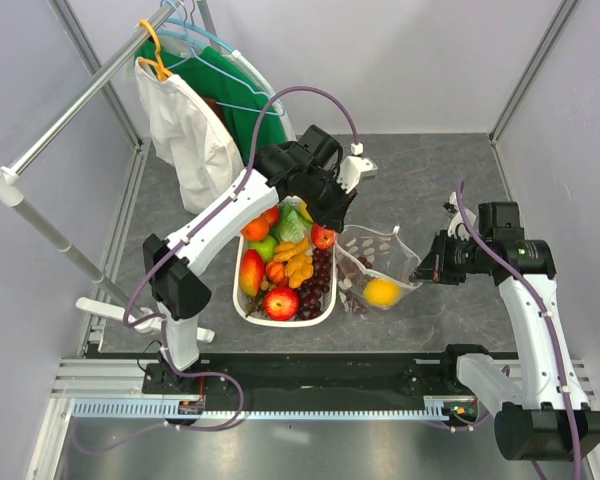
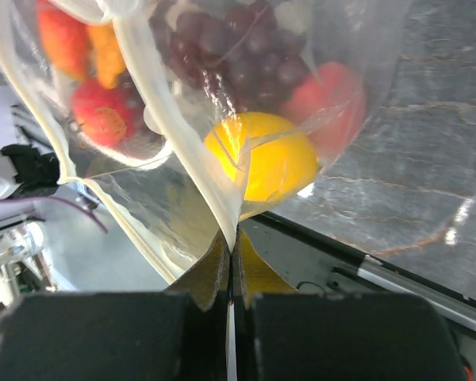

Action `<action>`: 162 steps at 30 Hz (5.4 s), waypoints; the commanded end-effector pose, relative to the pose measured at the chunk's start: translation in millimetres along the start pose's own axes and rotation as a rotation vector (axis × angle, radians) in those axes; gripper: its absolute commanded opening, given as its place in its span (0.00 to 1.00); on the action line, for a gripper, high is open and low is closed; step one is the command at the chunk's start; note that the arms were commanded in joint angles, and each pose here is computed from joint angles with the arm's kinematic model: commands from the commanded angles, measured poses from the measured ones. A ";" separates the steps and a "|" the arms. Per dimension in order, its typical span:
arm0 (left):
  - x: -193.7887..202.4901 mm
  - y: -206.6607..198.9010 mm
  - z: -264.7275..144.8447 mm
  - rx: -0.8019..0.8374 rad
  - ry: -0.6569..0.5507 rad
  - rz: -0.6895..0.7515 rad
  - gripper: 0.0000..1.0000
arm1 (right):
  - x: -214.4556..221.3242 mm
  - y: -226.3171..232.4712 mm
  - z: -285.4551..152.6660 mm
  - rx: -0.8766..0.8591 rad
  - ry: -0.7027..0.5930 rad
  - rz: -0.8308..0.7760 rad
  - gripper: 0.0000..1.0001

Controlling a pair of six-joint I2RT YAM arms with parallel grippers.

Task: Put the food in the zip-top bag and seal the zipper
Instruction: Adjust the zipper food storage bag at the center of the board, then pick up the fake fruit from the bin, then place the fake fruit in the zipper food storage bag, then pick up the fake fruit from the bin.

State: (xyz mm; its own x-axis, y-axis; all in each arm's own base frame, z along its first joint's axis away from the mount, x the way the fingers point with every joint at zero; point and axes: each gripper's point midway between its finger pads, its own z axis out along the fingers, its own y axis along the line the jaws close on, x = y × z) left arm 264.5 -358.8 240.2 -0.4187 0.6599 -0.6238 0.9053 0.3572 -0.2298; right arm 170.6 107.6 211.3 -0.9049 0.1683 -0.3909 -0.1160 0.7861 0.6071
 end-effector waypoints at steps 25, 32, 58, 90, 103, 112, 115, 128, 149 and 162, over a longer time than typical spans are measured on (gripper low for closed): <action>113.9 131.9 -67.2 -0.555 0.408 0.510 0.93 | -13.4 -15.1 -4.9 0.106 -0.077 -0.038 0.00; 128.7 157.1 -60.8 -0.631 0.538 0.528 0.93 | -14.0 -13.8 -4.5 0.099 -0.073 -0.035 0.00; 147.2 162.1 -49.6 -0.673 0.677 0.541 0.57 | -14.0 -13.9 -3.4 0.094 -0.070 -0.034 0.00; -83.7 -93.1 -29.9 -0.018 -0.231 0.441 0.52 | -17.2 -8.3 -5.2 0.071 -0.080 -0.027 0.00; -85.2 -61.3 -22.1 -0.077 -0.241 0.363 1.00 | -17.0 -6.9 -6.5 0.066 -0.085 -0.032 0.00; 8.4 70.9 -62.8 -0.385 0.011 0.374 1.00 | -17.9 -5.1 -7.7 0.061 -0.086 -0.035 0.00; 49.0 113.3 -64.1 -0.460 0.174 0.445 1.00 | -18.0 -5.2 -7.2 0.060 -0.084 -0.035 0.00; 115.9 191.3 -45.5 -0.461 0.530 0.619 1.00 | -15.5 -7.9 -6.4 0.068 -0.081 -0.033 0.00; 143.2 213.3 -30.9 -0.444 0.672 0.637 0.75 | -13.9 -10.0 -5.1 0.072 -0.075 -0.033 0.00; 48.5 70.4 -67.5 -0.265 0.234 0.676 0.57 | -16.0 -8.8 -5.6 0.069 -0.080 -0.034 0.00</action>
State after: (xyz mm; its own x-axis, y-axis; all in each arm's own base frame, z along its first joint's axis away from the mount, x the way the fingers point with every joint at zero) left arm 350.7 -212.2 165.5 0.1227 0.9850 -0.1212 0.9403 -0.0763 0.3317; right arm 176.3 95.5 205.4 -0.8917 0.1849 -0.4132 -0.0825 0.8311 0.5500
